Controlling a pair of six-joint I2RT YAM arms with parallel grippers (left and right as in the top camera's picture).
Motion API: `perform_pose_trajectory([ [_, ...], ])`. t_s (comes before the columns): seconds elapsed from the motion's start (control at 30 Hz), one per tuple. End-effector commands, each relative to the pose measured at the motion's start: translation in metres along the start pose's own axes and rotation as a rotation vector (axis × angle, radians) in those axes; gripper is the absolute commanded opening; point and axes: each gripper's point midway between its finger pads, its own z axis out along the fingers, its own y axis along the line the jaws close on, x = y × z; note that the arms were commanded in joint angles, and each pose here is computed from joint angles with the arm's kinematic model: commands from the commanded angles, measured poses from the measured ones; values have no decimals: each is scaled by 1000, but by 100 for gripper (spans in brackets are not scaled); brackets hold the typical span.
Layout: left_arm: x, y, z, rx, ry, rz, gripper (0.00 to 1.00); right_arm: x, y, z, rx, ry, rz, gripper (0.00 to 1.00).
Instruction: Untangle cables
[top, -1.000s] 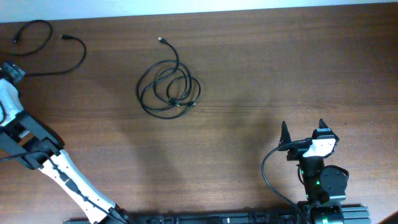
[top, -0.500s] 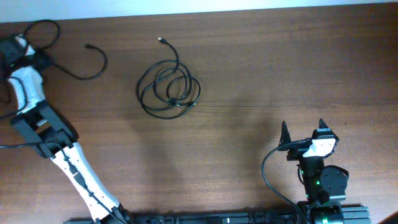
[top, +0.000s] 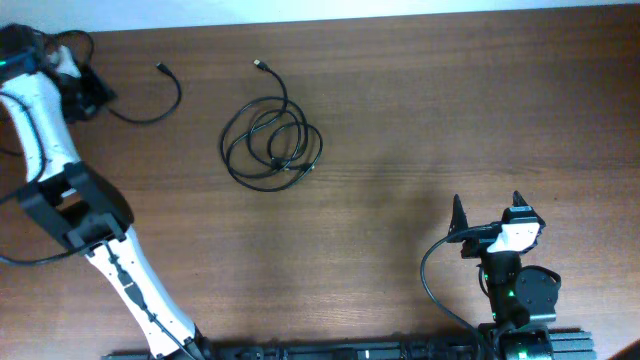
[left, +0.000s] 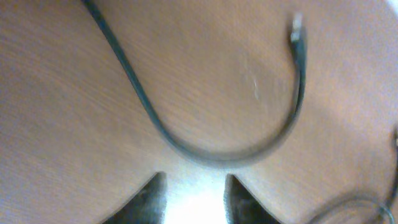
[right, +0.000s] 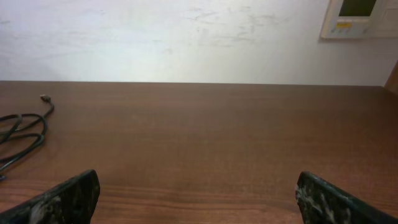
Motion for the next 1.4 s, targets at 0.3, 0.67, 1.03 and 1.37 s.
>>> perform_pose_trajectory([
  [0.3, 97, 12, 86, -265, 370, 62, 0, 3, 0, 0, 0, 7, 3, 98],
  [0.67, 26, 17, 182, -189, 35, 123, 0, 3, 0, 0, 0, 7, 3, 98],
  [1.03, 27, -174, -12, 678, 102, 169, 99, 3, 0, 0, 0, 7, 3, 98],
  [1.37, 138, -270, -36, 415, 195, 642, 100, 3, 0, 0, 0, 7, 3, 99],
])
